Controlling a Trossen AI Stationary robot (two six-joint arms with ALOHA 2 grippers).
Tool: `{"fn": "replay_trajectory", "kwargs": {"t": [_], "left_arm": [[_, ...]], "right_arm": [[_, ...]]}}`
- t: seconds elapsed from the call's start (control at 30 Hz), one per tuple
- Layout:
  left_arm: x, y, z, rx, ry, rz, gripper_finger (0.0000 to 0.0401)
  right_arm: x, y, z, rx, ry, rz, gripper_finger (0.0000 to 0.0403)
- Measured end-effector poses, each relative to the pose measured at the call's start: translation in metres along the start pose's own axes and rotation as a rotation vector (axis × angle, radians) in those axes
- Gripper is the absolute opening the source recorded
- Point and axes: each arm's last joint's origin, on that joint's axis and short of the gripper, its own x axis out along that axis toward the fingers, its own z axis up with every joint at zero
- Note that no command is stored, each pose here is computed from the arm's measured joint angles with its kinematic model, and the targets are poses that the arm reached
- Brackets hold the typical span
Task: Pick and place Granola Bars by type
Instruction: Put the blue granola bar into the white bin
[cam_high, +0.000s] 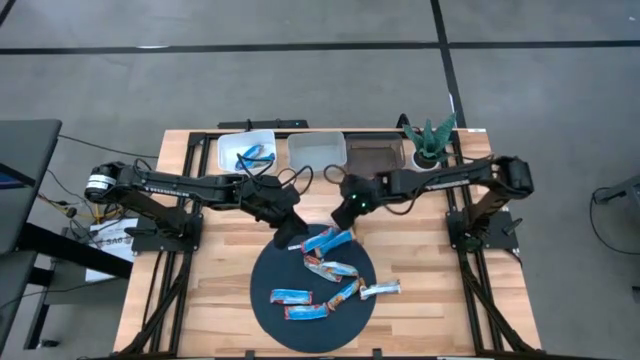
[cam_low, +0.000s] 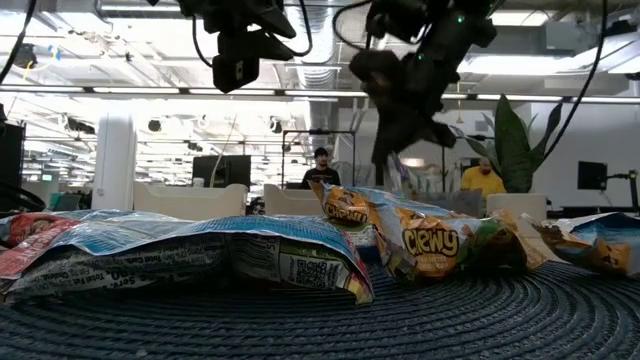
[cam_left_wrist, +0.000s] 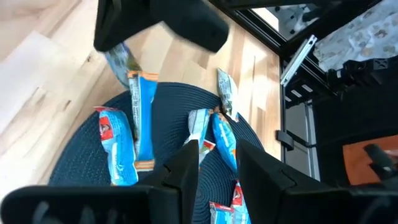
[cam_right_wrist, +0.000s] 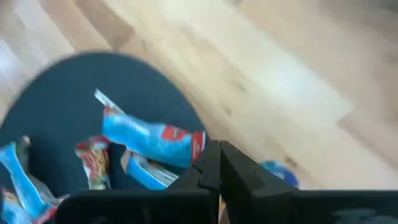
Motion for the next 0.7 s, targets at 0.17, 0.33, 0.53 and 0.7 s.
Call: {"fn": "replay_trajectory", "kwargs": {"t": [0.17,0.33,0.53,0.7], "left_arm": [[0.000,0.002,0.001,-0.001,-0.039,0.059,0.0099],[0.000,0.003,0.002,-0.013,-0.078,0.117,0.0099],[0.000,0.003,0.002,-0.015,-0.073,0.108,0.0099],[0.000,0.003,0.003,-0.015,-0.078,0.104,0.0099]], "right_arm": [[-0.012,-0.005,0.007,0.017,-0.043,0.003,0.0000],[-0.013,-0.005,0.007,0.008,-0.047,-0.002,0.0000],[-0.012,-0.009,0.004,0.001,-0.031,-0.066,0.0000],[-0.012,-0.014,0.004,-0.025,-0.012,-0.089,0.0004]]}}
